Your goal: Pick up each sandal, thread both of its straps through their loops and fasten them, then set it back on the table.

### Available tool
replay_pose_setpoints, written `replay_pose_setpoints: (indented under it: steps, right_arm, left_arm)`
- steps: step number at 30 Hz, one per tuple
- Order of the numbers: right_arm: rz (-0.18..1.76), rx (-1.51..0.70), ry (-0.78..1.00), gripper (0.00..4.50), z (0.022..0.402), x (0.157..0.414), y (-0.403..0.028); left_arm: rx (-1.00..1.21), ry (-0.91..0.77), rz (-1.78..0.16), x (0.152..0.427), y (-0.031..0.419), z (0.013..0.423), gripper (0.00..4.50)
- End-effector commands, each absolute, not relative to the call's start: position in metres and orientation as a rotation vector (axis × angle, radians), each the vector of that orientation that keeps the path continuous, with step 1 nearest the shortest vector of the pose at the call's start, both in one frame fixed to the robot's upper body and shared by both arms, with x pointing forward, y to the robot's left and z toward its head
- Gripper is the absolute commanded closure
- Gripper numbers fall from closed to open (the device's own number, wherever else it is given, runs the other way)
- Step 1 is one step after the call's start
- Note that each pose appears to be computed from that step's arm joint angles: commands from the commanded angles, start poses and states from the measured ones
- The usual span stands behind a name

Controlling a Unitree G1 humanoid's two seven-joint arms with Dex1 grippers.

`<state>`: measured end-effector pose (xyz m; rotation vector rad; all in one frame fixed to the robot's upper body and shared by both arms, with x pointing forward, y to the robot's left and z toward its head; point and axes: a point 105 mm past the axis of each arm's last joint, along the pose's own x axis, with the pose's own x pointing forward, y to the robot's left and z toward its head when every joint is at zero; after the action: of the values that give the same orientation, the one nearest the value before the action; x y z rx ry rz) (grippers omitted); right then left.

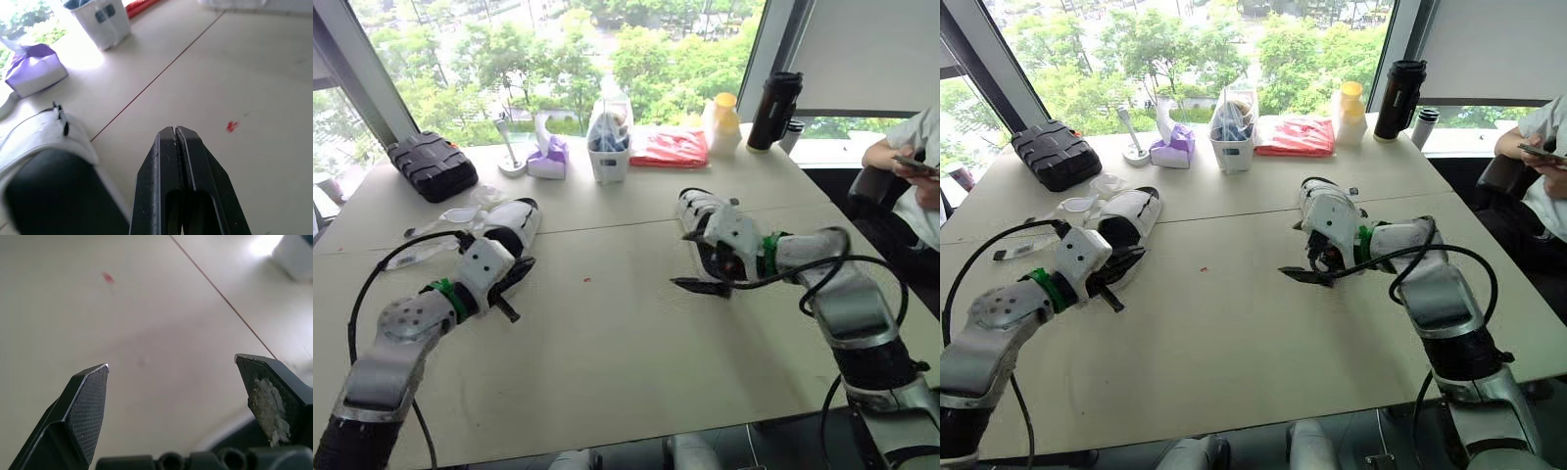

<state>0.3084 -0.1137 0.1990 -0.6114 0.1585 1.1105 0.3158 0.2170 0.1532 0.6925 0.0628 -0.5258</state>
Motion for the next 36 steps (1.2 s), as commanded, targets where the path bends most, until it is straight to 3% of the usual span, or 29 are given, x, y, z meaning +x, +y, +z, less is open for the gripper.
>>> replay_pose_setpoints:
  steps: [1, 6, 7, 14, 19, 28, 31, 36]
  right_arm:
    - [1.183, -0.530, 0.113, 0.00, 0.214, 0.299, -0.099]
    - [1.190, -0.478, 0.088, 0.00, 0.211, 0.307, -0.079]
    - [1.186, -0.478, 0.090, 0.00, 0.210, 0.308, -0.078]
    - [1.194, -0.483, 0.079, 0.00, 0.205, 0.309, -0.069]
    - [1.166, -0.490, 0.081, 0.00, 0.202, 0.314, -0.069]
    - [1.105, -0.502, 0.075, 0.00, 0.198, 0.322, -0.070]
    - [1.096, -0.503, 0.075, 0.00, 0.198, 0.323, -0.070]
    - [1.075, -0.509, 0.078, 0.00, 0.196, 0.325, -0.072]
  left_arm:
    - [0.891, 0.016, -0.450, 0.327, 0.229, 0.163, 2.76]
    - [1.188, -0.024, -0.237, 0.355, 0.259, 0.180, 0.23]
    - [1.218, -0.032, -0.216, 0.359, 0.262, 0.183, 0.10]
    - [1.351, 0.010, -0.164, 0.386, 0.274, 0.176, 0.10]
    - [1.347, -0.034, -0.172, 0.413, 0.259, 0.173, 0.10]
    - [1.346, 0.044, -0.141, 0.449, 0.258, 0.158, 0.10]
    - [1.346, 0.054, -0.122, 0.454, 0.257, 0.156, 0.92]
    - [1.353, 0.078, -0.111, 0.457, 0.254, 0.150, 3.52]
